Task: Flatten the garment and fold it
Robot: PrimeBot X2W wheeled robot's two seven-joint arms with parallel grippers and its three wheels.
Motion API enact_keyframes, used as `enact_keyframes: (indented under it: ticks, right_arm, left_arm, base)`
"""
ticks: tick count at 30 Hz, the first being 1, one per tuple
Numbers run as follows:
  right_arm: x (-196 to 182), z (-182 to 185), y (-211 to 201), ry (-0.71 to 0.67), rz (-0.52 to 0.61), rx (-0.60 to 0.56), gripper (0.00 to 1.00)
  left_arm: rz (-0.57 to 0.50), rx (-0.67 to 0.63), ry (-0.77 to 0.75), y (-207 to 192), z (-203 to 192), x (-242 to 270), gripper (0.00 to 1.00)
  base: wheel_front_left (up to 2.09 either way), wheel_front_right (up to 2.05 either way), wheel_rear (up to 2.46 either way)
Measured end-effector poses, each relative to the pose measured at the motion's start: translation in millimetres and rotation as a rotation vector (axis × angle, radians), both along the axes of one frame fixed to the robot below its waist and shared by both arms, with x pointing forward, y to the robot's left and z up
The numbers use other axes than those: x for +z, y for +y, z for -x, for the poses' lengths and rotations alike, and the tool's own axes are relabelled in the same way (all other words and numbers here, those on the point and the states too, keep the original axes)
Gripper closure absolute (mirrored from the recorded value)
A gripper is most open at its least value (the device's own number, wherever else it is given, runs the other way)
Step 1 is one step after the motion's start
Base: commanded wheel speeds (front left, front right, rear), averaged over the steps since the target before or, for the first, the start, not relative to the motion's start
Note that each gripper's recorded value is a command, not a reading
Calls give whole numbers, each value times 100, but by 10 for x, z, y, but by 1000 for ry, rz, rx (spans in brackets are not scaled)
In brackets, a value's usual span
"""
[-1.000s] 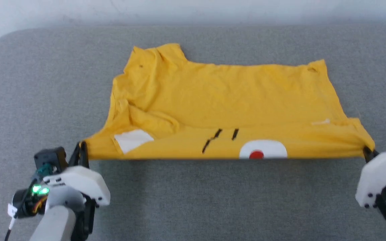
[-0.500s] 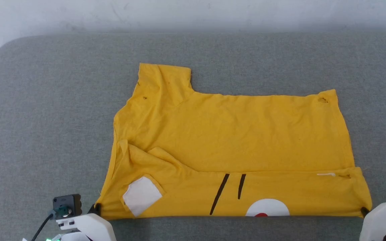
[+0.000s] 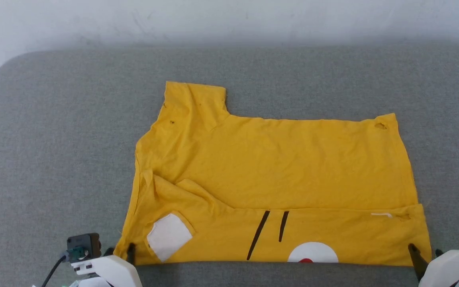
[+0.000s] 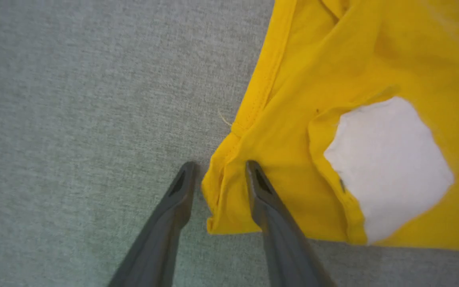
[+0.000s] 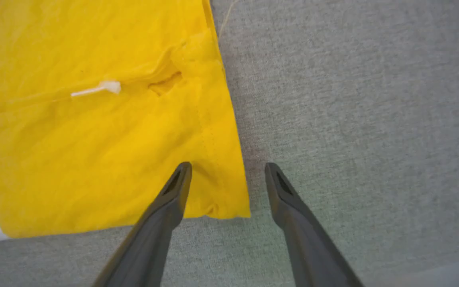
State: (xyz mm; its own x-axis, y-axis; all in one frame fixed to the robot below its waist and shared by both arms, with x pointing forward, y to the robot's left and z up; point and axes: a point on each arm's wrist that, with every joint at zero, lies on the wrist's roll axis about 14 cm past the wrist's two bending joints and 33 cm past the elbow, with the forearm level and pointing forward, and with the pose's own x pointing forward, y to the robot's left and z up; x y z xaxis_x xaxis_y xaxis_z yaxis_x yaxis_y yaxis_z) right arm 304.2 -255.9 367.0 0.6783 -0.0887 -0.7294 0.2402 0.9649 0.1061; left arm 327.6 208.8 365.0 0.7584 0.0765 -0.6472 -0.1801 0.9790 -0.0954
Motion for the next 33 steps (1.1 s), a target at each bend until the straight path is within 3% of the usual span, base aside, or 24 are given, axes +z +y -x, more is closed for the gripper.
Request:
enact_keyframes:
  ticks: [8,15,20,28,33]
  right_arm:
    - [533,-272,59,-353,37,3,0]
    - [992,-496,221,-634,82,61,0]
    - [1202,-707,381,-750,96,147,0]
    - [1282,-1021,510,-812,92,199,0]
    - [1184,-1130,489,-795,96,193,0]
  left_arm:
    - [-21,-95,-197,-133,-248,408,0]
    - [-119,-315,-538,-442,-941,1231,0]
    - [-176,-454,-681,-661,-1474,1662,0]
    - [-186,-548,-617,-828,-2329,1735,0]
    - [-166,-549,-413,-839,-2729,1410,0]
  base:
    - [0,0,0]
    - [0,0,0]
    - [0,0,0]
    - [0,0,0]
    - [0,0,0]
